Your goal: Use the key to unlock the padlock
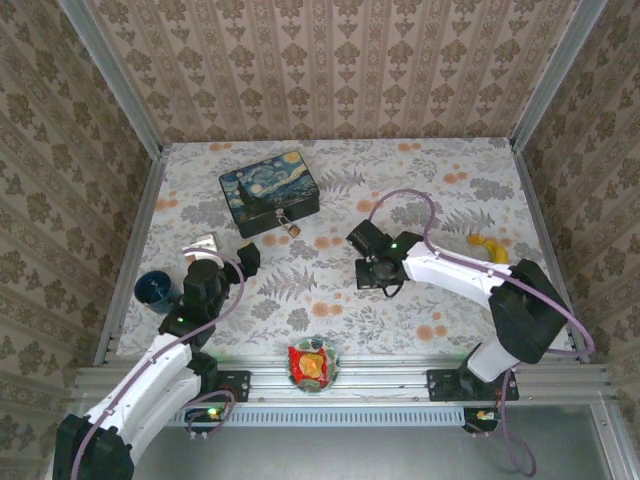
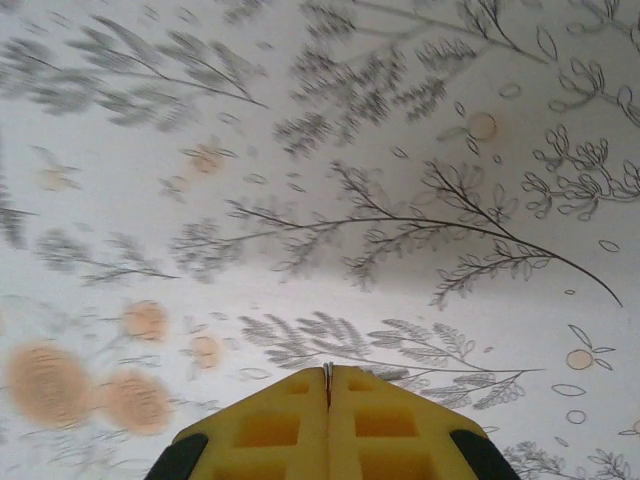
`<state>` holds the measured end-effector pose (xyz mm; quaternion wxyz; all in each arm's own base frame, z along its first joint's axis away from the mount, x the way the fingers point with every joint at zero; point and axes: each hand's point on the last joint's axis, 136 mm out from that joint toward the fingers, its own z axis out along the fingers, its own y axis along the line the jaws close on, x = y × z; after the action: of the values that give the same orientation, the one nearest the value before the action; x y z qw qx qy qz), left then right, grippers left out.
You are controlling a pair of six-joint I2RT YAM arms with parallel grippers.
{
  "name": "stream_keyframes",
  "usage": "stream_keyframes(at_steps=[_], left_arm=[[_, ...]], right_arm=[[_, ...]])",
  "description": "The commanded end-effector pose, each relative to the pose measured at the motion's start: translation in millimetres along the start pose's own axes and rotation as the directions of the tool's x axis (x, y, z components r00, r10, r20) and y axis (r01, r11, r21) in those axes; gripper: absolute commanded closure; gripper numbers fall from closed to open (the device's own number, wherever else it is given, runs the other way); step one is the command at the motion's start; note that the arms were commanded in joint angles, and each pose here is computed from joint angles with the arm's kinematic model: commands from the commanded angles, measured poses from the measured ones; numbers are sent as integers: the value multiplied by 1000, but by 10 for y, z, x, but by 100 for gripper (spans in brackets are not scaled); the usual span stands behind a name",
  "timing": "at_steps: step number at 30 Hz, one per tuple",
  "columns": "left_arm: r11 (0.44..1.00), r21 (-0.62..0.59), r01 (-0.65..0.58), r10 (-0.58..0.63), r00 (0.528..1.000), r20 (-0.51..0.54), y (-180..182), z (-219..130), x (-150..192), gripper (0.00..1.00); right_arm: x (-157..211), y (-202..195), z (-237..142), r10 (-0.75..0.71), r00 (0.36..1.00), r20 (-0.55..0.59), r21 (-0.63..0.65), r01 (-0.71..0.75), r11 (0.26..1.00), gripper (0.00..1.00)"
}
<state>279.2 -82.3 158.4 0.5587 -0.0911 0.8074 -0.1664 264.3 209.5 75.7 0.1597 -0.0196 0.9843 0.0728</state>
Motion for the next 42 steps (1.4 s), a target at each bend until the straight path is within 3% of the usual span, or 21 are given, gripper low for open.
stream_keyframes(at_steps=[1,9,16,25,29,33,40,42], left_arm=[[1000,8,17,-17,1000,12,-52,-10,-123,0],[996,88,15,-18,999,28,-181,-3,-133,0],[979,201,-21,9,998,63,-365,-30,-164,0],[888,412,-207,149,974,167,-821,-116,-172,0],[805,479,-350,284,936,206,-1123,-144,34,0],[690,517,-506,402,863,307,-1466,-162,206,0],[519,632,-575,403,817,413,-1999,-83,468,1],[478,647,-594,386,804,452,-2105,-76,518,6]], right_arm=[[-126,151,-181,53,997,55,-112,-46,993,100],[-352,282,-506,144,978,149,-296,-94,950,100],[-469,340,-675,242,960,140,-442,-158,883,100],[-661,407,-818,388,920,62,-619,-270,738,100],[-691,437,-810,423,906,16,-661,-308,684,100],[-708,491,-829,442,897,-15,-692,-328,643,100],[-740,558,-907,450,892,-31,-731,-327,599,100],[-740,576,-928,448,893,-35,-739,-325,590,100]])
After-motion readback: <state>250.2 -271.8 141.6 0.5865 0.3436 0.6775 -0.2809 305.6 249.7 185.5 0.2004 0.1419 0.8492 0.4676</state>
